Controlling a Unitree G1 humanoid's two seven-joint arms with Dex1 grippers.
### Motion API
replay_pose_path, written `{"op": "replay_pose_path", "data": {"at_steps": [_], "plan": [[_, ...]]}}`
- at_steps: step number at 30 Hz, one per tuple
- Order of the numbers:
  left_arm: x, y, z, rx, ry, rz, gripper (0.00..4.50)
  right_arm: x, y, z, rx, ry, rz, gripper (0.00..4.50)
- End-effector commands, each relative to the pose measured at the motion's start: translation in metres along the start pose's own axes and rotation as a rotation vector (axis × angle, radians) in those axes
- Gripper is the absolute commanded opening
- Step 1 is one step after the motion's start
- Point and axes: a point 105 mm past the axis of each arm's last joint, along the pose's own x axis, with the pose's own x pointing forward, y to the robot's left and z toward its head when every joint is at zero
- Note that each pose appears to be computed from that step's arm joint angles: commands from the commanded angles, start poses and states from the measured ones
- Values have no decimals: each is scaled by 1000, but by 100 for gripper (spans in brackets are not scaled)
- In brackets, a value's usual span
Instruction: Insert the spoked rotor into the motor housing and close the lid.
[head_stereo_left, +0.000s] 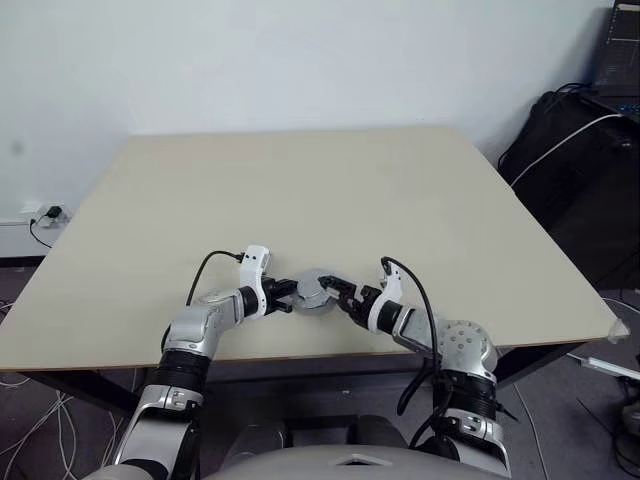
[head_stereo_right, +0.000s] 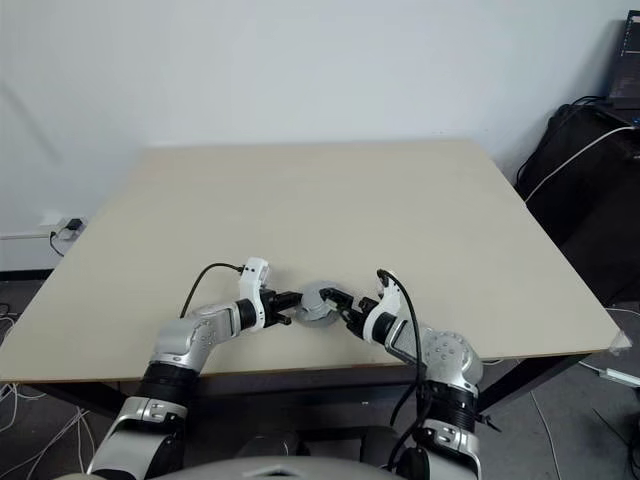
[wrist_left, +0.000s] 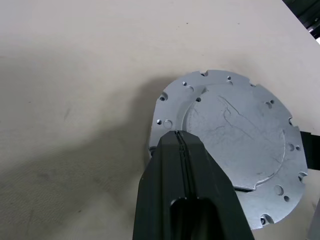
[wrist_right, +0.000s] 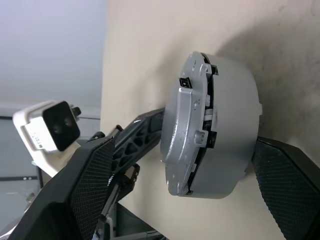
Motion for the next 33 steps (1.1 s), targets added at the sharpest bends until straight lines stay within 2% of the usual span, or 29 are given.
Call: {"op": "replay_pose_path", "data": {"at_steps": [1, 4, 7, 15, 16, 21, 25, 33], "plan": [[2, -3, -9, 5, 34, -6, 0, 17, 22, -18, 16, 44, 79, 448], [2, -3, -9, 5, 36, -4, 0, 18, 22, -17, 22, 40, 81, 448], [2, -3, -10, 5, 36, -1, 0, 19, 23, -18, 28, 39, 85, 390], [1, -1, -9, 2, 33, 4, 0, 18, 21, -21, 25, 52, 74, 138], [1, -1, -9, 1, 32, 4, 0, 18, 20, -21, 24, 54, 70, 126], [1, -2, -7, -8, 10, 1, 0, 16, 16, -23, 27, 58, 50, 126], [-2, -6, 4, -14, -62, 9, 0, 14, 12, -24, 33, 58, 30, 126], [-32, -16, 48, -92, -386, 74, 0, 7, 6, -23, 62, 32, 19, 126]]}}
